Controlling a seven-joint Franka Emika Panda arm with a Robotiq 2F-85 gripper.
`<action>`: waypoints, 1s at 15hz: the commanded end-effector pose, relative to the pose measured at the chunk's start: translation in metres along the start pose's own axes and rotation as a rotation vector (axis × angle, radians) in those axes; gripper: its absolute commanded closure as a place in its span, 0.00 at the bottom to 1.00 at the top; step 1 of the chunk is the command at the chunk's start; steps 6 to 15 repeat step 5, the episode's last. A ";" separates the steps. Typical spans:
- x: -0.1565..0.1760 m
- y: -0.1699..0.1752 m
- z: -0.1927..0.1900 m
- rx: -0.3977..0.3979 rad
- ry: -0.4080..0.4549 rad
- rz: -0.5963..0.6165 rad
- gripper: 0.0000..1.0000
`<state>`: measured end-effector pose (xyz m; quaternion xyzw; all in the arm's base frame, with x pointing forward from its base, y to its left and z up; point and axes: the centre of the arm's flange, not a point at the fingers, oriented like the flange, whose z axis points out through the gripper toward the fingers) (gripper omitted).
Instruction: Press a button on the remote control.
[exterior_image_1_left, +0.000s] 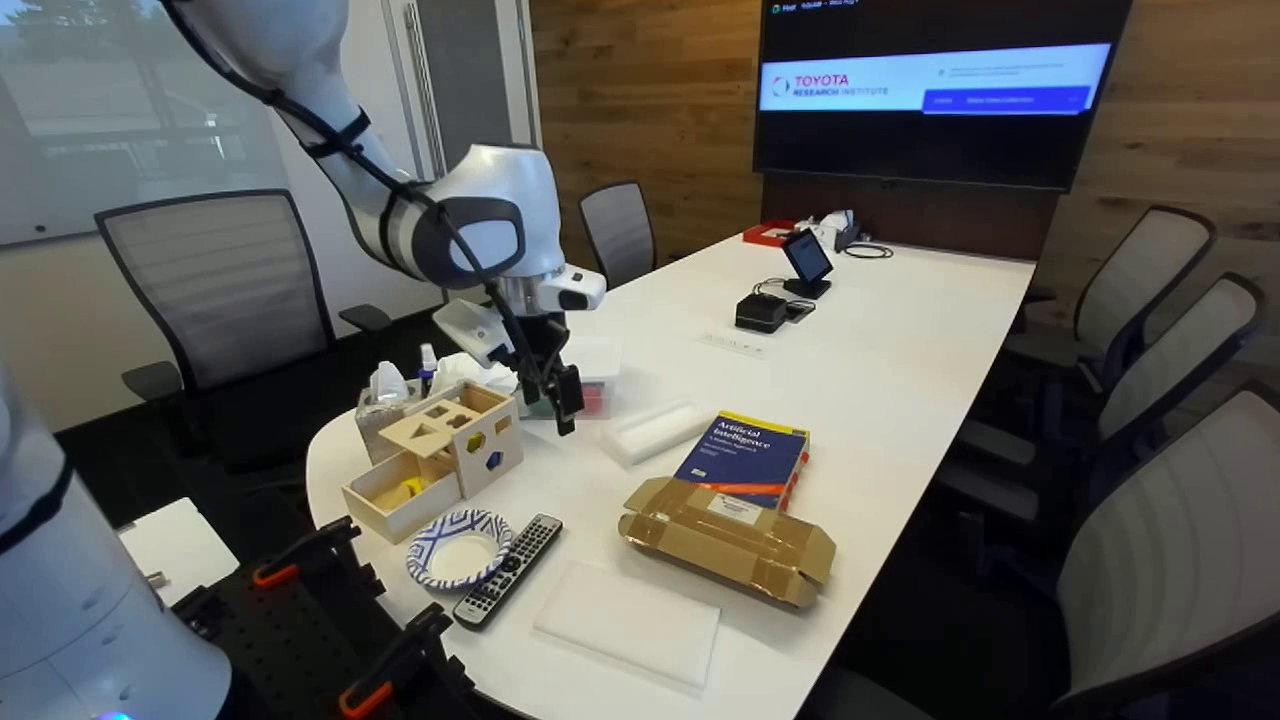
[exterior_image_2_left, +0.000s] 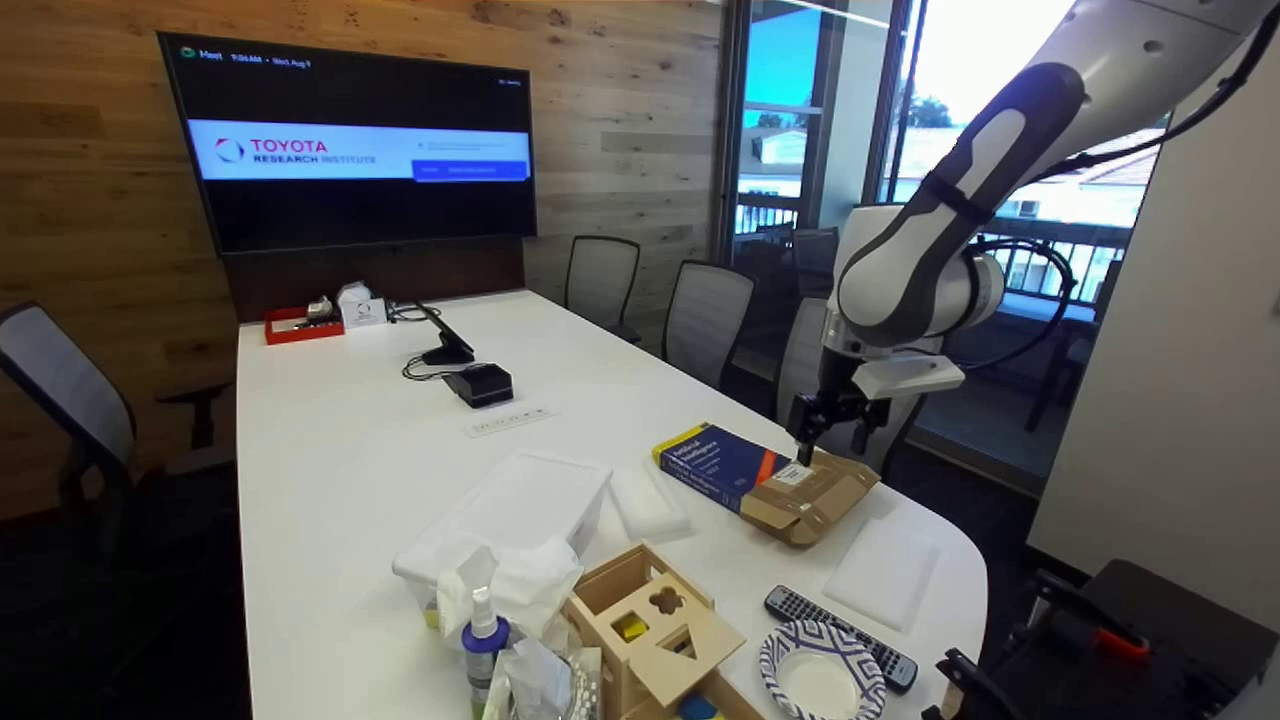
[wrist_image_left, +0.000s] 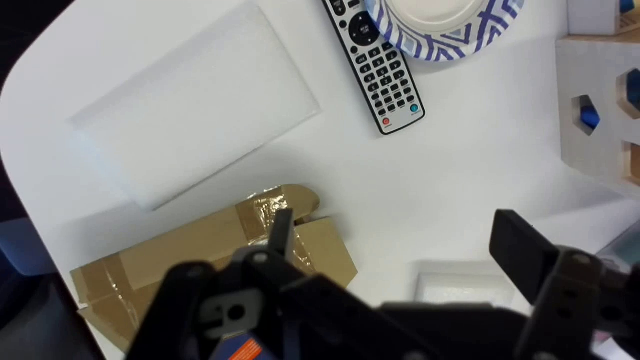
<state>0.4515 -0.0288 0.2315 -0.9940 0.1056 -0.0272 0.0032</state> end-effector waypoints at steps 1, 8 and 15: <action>0.010 0.001 -0.034 -0.011 -0.040 -0.086 0.00; 0.025 0.003 -0.052 -0.024 -0.078 -0.133 0.00; 0.025 0.003 -0.052 -0.024 -0.078 -0.133 0.00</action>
